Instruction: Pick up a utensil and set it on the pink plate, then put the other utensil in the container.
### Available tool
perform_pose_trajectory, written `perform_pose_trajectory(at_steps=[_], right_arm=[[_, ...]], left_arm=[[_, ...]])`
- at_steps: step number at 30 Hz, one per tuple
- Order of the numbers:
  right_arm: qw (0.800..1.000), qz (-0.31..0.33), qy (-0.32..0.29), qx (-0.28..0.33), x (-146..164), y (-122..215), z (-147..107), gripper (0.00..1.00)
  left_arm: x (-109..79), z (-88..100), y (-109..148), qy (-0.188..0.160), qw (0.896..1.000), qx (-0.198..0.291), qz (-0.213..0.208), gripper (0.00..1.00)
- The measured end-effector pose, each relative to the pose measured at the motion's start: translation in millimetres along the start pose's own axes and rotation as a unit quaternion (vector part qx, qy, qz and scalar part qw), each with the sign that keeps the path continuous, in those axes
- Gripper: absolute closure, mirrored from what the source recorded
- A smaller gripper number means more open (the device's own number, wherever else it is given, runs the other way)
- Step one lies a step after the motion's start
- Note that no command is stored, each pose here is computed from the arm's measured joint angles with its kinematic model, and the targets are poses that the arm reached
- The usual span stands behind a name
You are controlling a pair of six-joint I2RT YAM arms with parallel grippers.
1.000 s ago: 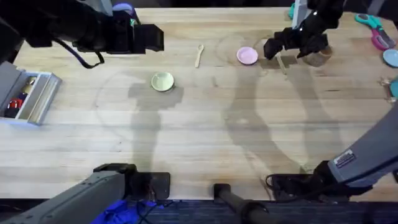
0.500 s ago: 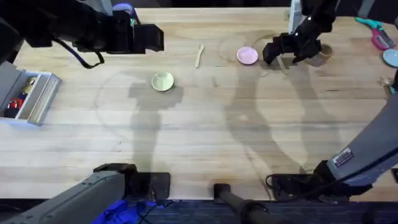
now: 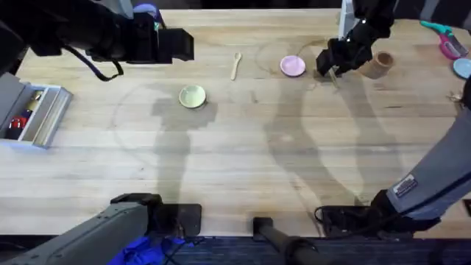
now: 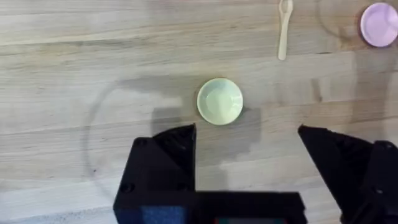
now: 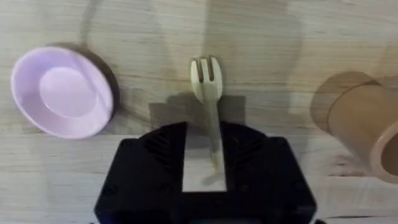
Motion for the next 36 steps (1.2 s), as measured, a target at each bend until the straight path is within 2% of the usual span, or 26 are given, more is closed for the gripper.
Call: perform_pose_trajectory(at_steps=[6, 14, 18, 33, 36], right_arm=[[1.000, -0.002, 0.000, -0.001, -0.3, 0.0, 0.4, 0.811], [1.000, -0.002, -0.001, 0.000, -0.5, 0.2, -0.1, 0.842], [1.000, -0.005, -0.004, 0.002, -1.1, 0.8, -0.4, 0.956], [1.000, -0.011, -0.002, 0.002, -2.2, 2.8, 0.7, 0.969], [1.000, -0.012, 0.000, -0.006, -2.2, 8.8, 7.1, 0.969]], left_arm=[[0.0, 0.0, -0.1, 0.000, 1.000, 0.000, 0.000, 0.007], [-0.1, 0.0, -0.1, 0.000, 1.000, 0.000, 0.000, 0.008], [-0.2, 0.0, 0.0, 0.000, 1.000, 0.000, -0.001, 0.008], [-0.3, 0.1, 0.0, 0.000, 1.000, 0.000, -0.001, 0.007], [-0.3, 0.1, 0.0, 0.000, 1.000, 0.000, -0.001, 0.007]])
Point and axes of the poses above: each hand's point on the last joint's axis, 136 mm out from that joint toward the fingers, its own y axis back along the fingers, its own x axis along the line the jaws close on, z = x × y, the point moved 7 cm from there along y, back along the fingers, and after that the axes turned 13 degrees about -y, right-handed, at the moved point
